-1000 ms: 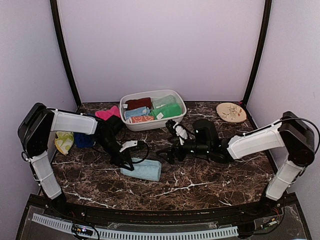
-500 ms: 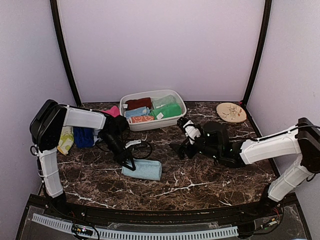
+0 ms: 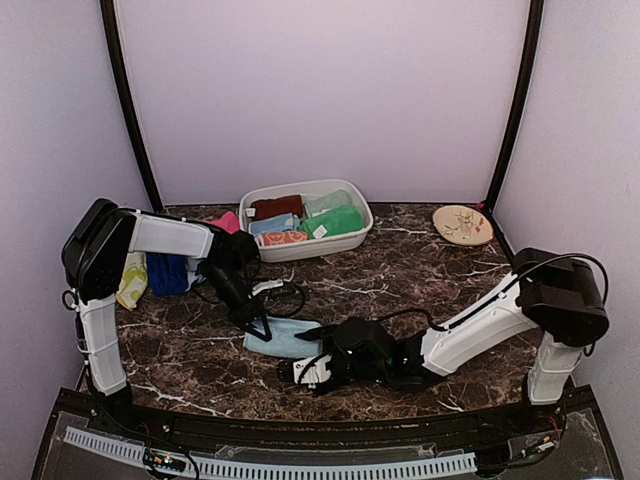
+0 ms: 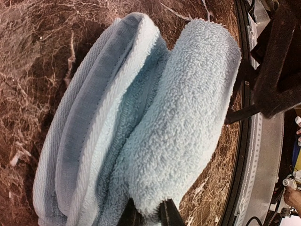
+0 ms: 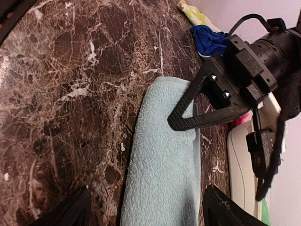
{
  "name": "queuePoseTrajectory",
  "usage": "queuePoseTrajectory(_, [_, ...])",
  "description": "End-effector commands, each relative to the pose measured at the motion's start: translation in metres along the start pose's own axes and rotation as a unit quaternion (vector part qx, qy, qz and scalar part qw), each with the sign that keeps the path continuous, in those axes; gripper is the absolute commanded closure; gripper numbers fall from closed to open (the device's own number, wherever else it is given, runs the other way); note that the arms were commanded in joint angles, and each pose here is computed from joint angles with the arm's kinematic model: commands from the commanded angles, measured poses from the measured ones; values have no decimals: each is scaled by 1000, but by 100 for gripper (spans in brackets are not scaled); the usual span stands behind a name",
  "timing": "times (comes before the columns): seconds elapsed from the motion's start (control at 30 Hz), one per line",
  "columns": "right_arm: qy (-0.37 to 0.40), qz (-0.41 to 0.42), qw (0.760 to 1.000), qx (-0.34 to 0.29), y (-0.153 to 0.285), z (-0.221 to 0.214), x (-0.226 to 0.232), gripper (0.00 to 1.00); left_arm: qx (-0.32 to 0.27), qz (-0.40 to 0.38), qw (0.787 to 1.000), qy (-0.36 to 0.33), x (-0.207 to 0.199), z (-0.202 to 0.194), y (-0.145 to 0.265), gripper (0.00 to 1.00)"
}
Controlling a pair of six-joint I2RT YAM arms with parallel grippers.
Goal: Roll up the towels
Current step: Roll the towel at the center of the board.
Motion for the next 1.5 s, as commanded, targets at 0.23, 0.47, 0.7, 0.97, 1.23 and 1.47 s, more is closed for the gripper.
queuePoseTrajectory(0.23, [37,-12,999,16,-62,-6,-10,33,124,51,991,23,27,-51,-29,84])
queuePoseTrajectory(0.47, [-75,108,988,77,-70,-30,-1,61,27,77,997,-1,17,-42,7,55])
queuePoseTrajectory(0.7, [-216,209,949,91,-77,-26,-8,77,-53,130,990,-13,4,-60,52,39])
queuePoseTrajectory(0.97, [-330,238,909,93,-79,-37,-18,84,-58,204,976,-54,-10,-59,86,39])
queuePoseTrajectory(1.23, [-442,265,854,75,-94,-38,-42,88,-25,279,943,-179,-38,-42,83,38])
queuePoseTrajectory(1.47, [-527,279,800,68,-103,-43,-55,90,32,330,895,-297,-43,-2,48,37])
Point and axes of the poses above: each gripper's point midway between its finger pads, its own y axis back along the fingers, its own x axis along the line the jaws close on, z = x × y, the point moved 7 cm from there along y, back along the fingers, and after that the axes turned 12 degrees about -y, right-handed, at the moved point
